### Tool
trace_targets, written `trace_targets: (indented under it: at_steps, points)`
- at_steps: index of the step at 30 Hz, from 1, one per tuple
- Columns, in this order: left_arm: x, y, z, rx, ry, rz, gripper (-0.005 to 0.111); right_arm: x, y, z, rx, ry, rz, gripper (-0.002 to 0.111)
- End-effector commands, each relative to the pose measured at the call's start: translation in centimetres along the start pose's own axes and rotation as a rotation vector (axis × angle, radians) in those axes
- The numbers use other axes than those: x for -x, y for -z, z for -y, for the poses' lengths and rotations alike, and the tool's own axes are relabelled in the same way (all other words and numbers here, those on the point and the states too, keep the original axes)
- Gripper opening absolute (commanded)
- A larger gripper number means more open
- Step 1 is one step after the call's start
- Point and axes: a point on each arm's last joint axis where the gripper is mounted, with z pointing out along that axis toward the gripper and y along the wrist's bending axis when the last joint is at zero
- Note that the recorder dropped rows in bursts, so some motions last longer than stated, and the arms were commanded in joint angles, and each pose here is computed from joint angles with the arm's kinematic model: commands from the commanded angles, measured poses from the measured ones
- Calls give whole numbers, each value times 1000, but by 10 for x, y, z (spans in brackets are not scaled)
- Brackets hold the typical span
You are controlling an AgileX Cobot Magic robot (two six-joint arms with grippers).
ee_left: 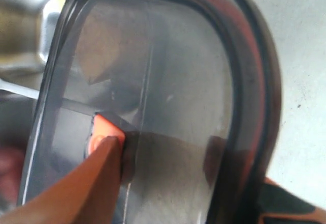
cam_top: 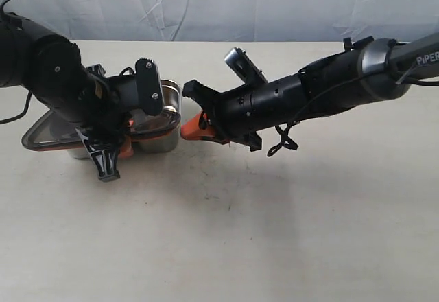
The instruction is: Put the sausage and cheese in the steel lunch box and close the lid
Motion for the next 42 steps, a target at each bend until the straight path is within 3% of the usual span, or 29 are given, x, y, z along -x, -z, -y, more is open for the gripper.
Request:
trace_targets:
  at_steps: [1, 14, 16, 19, 26, 34, 42]
  points:
    - [-16, -11, 23, -183, 139, -146, 41, 17, 23, 4, -40, 42, 43, 0]
    - [-17, -12, 19, -147, 67, -151, 41, 35, 89, -11, -52, 128, 86, 0]
    - [-18, -12, 18, -136, 69, -163, 31, 34, 92, -15, -47, 142, 90, 0]
    - [-18, -12, 18, -135, 75, -169, 0, 34, 96, -19, -42, 151, 99, 0]
    - [-20, -10, 16, -115, 53, -180, 0, 33, 96, -20, -43, 160, 94, 0]
    - [-21, 17, 3, 55, 114, -156, 0, 34, 97, -18, -56, 169, 95, 0]
    - [-20, 35, -1, 122, 101, -100, 0, 33, 96, -19, -52, 169, 89, 0]
